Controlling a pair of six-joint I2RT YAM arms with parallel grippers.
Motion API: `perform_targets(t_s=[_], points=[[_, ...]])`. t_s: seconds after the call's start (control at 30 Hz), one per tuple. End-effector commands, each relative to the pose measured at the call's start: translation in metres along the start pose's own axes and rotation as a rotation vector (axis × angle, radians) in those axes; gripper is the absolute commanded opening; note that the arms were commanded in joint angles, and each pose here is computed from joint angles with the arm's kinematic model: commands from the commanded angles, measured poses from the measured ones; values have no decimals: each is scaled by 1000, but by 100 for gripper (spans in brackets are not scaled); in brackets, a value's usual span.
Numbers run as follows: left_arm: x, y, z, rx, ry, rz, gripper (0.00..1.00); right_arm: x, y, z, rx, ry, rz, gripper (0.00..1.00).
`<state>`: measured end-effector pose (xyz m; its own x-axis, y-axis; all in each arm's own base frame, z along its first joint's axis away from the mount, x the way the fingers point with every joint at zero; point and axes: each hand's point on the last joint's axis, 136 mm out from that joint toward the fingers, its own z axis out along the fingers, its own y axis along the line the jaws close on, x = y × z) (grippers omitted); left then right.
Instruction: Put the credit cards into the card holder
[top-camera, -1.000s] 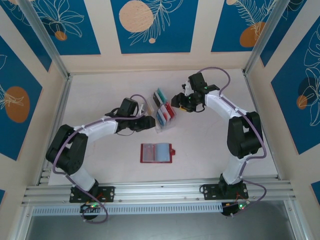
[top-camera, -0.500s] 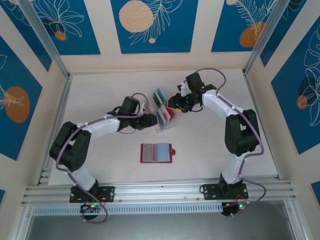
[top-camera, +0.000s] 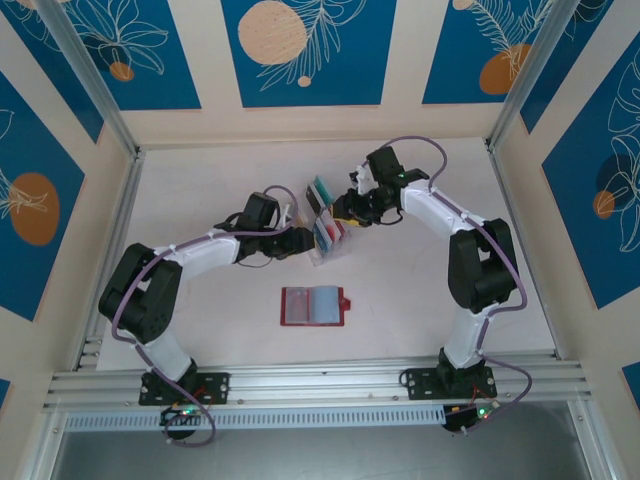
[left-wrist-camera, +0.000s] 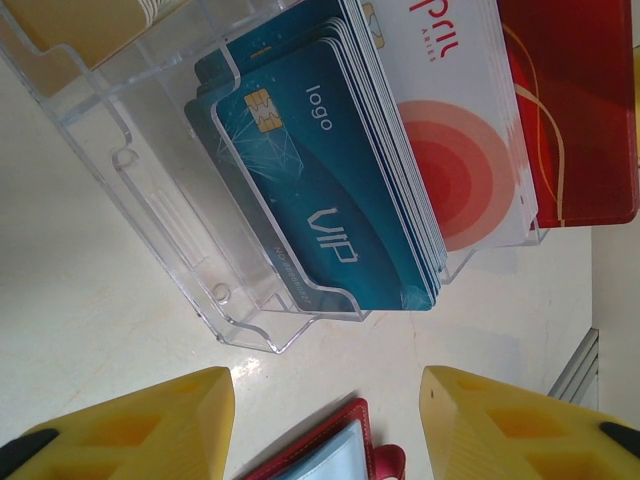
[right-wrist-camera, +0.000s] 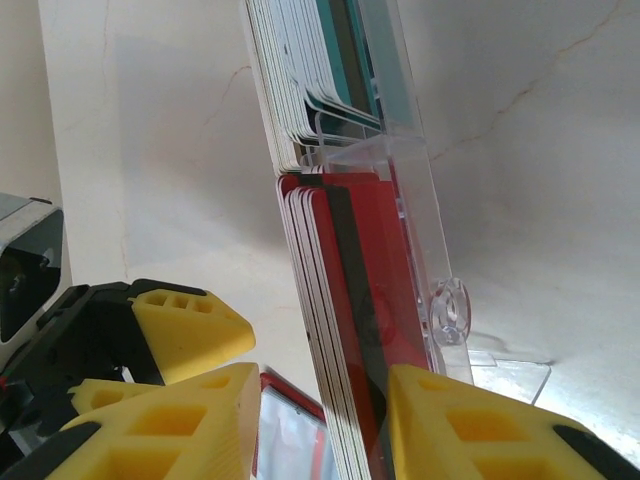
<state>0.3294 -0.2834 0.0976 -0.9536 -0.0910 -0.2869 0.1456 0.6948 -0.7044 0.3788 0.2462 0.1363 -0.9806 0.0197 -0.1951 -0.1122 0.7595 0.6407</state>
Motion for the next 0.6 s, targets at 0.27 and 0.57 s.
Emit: perform_targets(t_s=[0.27,0.57], points=[[-4,-5,-4,30,-12,0,52,2,9,15,7,69,-35,40],[-3,-5,-4,29,-11,2,52,1,19,3,-12,50,-46,34]])
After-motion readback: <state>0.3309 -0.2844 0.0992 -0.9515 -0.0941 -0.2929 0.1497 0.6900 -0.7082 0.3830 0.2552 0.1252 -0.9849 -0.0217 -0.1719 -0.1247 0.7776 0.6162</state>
